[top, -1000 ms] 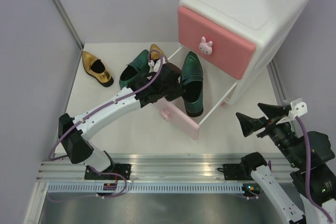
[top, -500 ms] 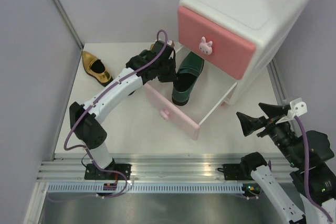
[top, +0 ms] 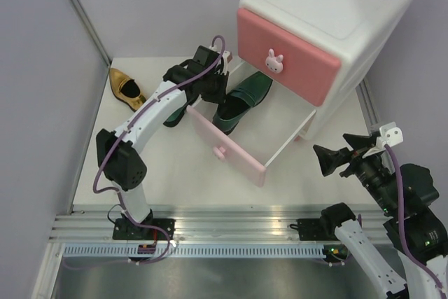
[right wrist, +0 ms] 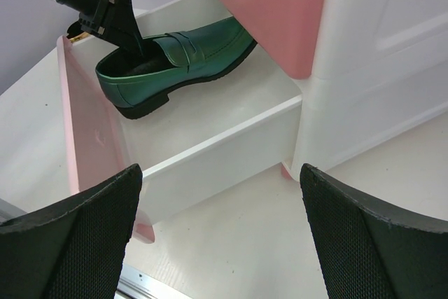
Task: Place and organize the shoes in the shoe cabinet
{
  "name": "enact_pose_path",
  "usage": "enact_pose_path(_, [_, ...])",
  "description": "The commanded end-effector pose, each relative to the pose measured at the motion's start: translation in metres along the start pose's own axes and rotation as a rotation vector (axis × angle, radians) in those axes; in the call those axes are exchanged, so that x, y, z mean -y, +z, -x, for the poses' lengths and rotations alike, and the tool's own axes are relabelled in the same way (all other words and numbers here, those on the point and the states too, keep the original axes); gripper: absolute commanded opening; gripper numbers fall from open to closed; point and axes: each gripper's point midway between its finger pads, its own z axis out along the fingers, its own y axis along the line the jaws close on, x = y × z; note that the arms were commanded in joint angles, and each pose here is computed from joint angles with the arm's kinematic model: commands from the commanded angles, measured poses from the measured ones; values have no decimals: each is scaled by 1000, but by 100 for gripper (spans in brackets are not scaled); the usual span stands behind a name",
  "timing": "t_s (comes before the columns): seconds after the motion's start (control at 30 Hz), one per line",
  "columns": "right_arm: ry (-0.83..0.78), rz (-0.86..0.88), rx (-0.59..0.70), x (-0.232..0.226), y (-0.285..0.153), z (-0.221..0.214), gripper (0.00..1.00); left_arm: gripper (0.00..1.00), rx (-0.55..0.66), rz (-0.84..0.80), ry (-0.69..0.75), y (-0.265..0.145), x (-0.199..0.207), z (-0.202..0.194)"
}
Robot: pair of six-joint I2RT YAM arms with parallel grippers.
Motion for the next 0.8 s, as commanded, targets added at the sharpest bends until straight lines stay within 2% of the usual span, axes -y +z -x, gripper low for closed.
enact_pose_path(0.0, [-13, -18, 28, 3, 2, 14, 98, 2, 127, -57, 63, -2, 5, 45])
enact_pose_path(0.2, [-7, -22, 15, 3, 8, 12, 98, 2, 139, -23, -18, 11, -5, 49])
enact_pose_path(0.77, [42, -47, 24, 7, 9, 6, 98, 3, 137, -16, -25, 23, 4, 39])
